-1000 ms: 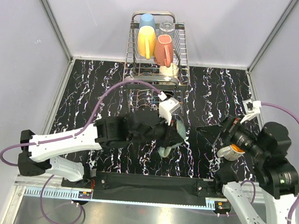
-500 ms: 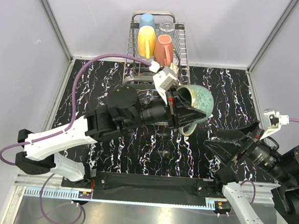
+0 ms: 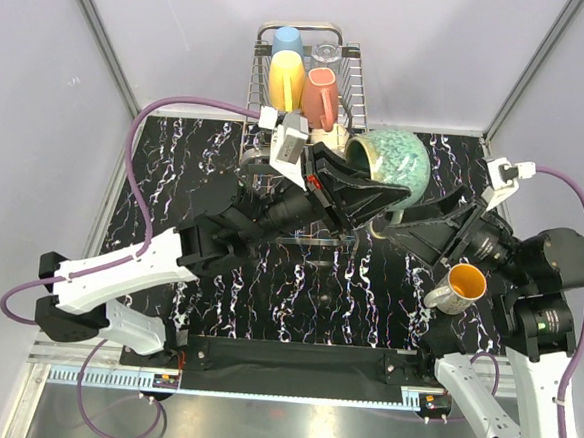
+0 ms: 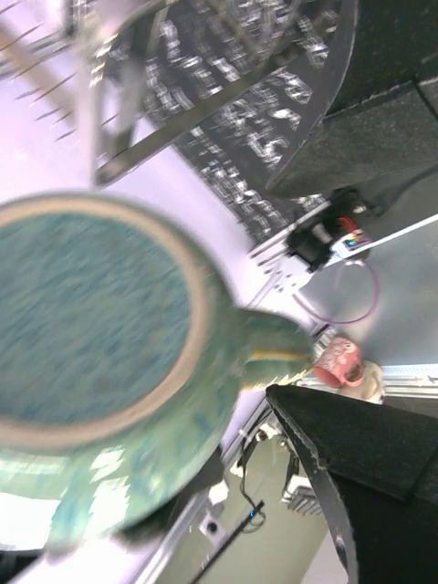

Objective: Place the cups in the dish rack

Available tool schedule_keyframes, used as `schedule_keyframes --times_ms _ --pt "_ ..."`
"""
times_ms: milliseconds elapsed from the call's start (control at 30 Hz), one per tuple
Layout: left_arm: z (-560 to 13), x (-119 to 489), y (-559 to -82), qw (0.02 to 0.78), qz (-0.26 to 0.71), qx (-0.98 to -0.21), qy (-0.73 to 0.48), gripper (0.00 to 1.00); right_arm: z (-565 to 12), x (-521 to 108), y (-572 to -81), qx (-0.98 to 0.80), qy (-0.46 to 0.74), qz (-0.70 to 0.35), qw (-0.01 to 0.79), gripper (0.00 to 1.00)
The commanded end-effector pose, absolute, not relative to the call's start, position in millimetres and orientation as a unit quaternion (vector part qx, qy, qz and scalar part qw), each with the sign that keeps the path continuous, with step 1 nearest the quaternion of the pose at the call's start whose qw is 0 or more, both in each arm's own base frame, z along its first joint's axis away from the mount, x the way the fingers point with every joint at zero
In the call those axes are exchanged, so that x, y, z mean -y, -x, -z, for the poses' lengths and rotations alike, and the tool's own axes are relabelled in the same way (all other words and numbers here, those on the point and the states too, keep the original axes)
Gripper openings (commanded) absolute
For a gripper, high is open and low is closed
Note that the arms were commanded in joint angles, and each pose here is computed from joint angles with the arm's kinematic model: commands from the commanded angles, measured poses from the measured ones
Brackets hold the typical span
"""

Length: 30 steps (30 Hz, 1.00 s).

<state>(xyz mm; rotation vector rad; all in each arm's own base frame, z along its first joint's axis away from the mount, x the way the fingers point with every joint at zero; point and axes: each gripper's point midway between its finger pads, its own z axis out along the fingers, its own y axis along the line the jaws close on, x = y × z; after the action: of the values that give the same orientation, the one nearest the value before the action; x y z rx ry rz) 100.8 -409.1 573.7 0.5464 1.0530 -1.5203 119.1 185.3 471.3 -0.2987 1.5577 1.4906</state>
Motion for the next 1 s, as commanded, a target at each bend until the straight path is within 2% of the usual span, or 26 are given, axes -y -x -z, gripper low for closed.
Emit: schedule_keyframes --times_ms 0,367,500,700,767,967 --pt "-660 355 -74 0.609 0.718 -0.288 -0.175 0.0 -509 -187 -104 -0.57 0.17 -0.633 0.496 0.89" --pt "-662 360 -75 0.597 0.735 -0.268 -0.177 0.0 -531 -192 -91 -0.529 0.192 -0.688 0.459 0.79" --pt "-662 361 -72 0.593 0.741 -0.26 -0.18 0.0 -535 -191 -91 -0.526 0.182 -0.7 0.448 0.66" --pt "-660 370 -70 0.584 0.746 -0.256 -0.192 0.0 -537 -192 -96 -0.518 0.171 -0.717 0.435 0.62" --pt "-659 371 -69 0.584 0.745 -0.256 -0.195 0.0 -539 -192 -96 -0.514 0.169 -0.72 0.435 0.56" --pt "-656 374 -62 0.577 0.745 -0.253 -0.22 0.0 -538 -193 -97 -0.521 0.173 -0.719 0.426 0.59"
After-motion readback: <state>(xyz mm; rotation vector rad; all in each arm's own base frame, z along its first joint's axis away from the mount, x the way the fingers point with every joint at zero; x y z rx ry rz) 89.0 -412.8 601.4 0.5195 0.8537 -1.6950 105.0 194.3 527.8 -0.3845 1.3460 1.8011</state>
